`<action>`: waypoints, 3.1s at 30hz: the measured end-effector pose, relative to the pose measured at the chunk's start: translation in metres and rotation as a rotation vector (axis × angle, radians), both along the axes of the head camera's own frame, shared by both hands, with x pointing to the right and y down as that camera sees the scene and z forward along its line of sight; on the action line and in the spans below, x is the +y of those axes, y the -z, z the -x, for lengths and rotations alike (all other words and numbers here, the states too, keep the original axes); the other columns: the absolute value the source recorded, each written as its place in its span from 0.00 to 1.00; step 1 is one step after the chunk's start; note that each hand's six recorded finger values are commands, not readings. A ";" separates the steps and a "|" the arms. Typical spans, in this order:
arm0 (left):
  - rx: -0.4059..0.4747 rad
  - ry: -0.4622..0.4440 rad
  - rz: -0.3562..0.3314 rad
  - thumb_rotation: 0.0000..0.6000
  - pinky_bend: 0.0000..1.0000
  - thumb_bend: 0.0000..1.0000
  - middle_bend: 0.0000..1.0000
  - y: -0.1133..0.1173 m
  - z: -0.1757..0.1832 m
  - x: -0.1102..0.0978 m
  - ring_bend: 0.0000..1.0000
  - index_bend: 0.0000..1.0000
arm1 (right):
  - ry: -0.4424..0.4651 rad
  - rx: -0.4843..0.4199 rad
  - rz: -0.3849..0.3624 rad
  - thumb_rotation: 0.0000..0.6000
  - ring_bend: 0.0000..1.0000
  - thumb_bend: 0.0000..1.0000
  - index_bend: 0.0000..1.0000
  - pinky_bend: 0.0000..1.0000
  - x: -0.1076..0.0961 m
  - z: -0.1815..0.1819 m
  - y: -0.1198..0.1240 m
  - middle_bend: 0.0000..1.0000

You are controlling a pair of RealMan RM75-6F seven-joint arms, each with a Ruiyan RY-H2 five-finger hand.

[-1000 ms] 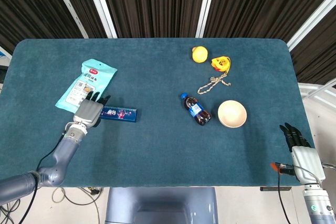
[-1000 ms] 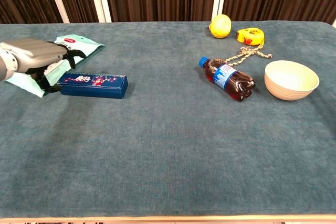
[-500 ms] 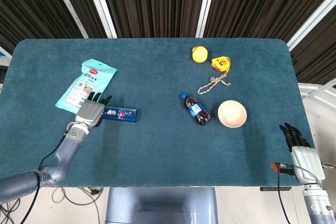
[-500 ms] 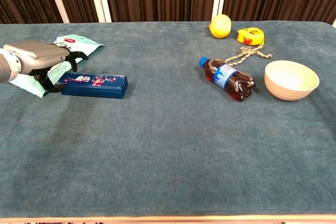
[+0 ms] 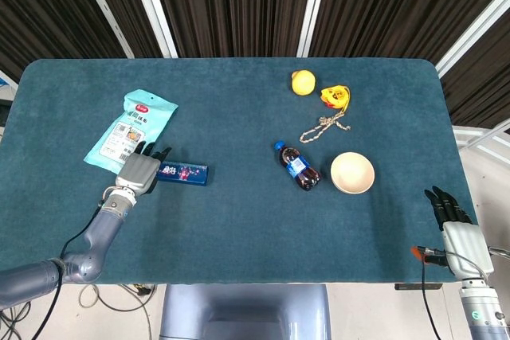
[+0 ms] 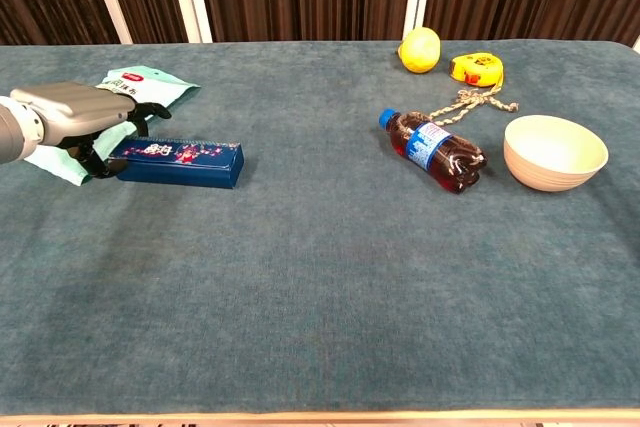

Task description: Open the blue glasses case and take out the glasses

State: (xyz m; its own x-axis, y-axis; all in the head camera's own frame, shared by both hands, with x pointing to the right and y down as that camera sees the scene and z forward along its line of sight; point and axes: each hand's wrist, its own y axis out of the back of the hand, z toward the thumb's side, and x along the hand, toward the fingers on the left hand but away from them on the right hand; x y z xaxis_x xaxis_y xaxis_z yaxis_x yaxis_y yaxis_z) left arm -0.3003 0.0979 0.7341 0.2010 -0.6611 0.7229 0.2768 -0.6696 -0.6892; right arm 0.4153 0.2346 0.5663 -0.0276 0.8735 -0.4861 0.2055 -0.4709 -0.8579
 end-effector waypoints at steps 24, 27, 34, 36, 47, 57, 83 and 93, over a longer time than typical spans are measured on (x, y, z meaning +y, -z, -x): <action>-0.014 0.021 0.003 1.00 0.07 0.62 0.24 -0.009 -0.003 -0.009 0.00 0.05 | -0.006 0.001 -0.001 1.00 0.00 0.17 0.00 0.21 0.000 -0.001 0.000 0.00; -0.019 0.035 -0.008 1.00 0.07 0.62 0.23 -0.012 -0.005 -0.015 0.00 0.05 | -0.008 0.001 0.000 1.00 0.00 0.17 0.00 0.21 0.000 -0.001 0.000 0.00; -0.023 0.078 -0.055 1.00 0.07 0.60 0.22 -0.021 -0.017 -0.037 0.00 0.05 | -0.012 0.001 0.001 1.00 0.00 0.17 0.00 0.21 0.000 -0.001 0.000 0.00; -0.015 0.108 -0.081 1.00 0.07 0.60 0.21 -0.022 -0.023 -0.046 0.00 0.05 | -0.014 0.002 0.001 1.00 0.00 0.17 0.00 0.21 0.000 -0.001 0.001 0.00; 0.061 0.173 -0.126 1.00 0.10 0.59 0.21 -0.006 -0.028 -0.048 0.01 0.04 | -0.011 -0.002 -0.001 1.00 0.00 0.17 0.00 0.21 0.000 -0.002 0.002 0.00; 0.044 0.068 -0.068 1.00 0.70 0.55 0.70 0.038 -0.003 -0.014 0.58 0.10 | -0.004 -0.004 -0.002 1.00 0.00 0.17 0.00 0.21 0.000 -0.001 0.002 0.00; -0.098 0.020 0.110 1.00 0.91 0.53 0.96 0.020 0.016 0.025 0.83 0.25 | -0.007 -0.003 0.000 1.00 0.00 0.17 0.00 0.21 0.000 -0.001 0.002 0.00; -0.098 -0.011 0.146 1.00 0.92 0.53 0.97 0.031 0.016 0.038 0.85 0.36 | -0.007 -0.004 0.000 1.00 0.00 0.17 0.00 0.21 0.000 -0.001 0.002 0.00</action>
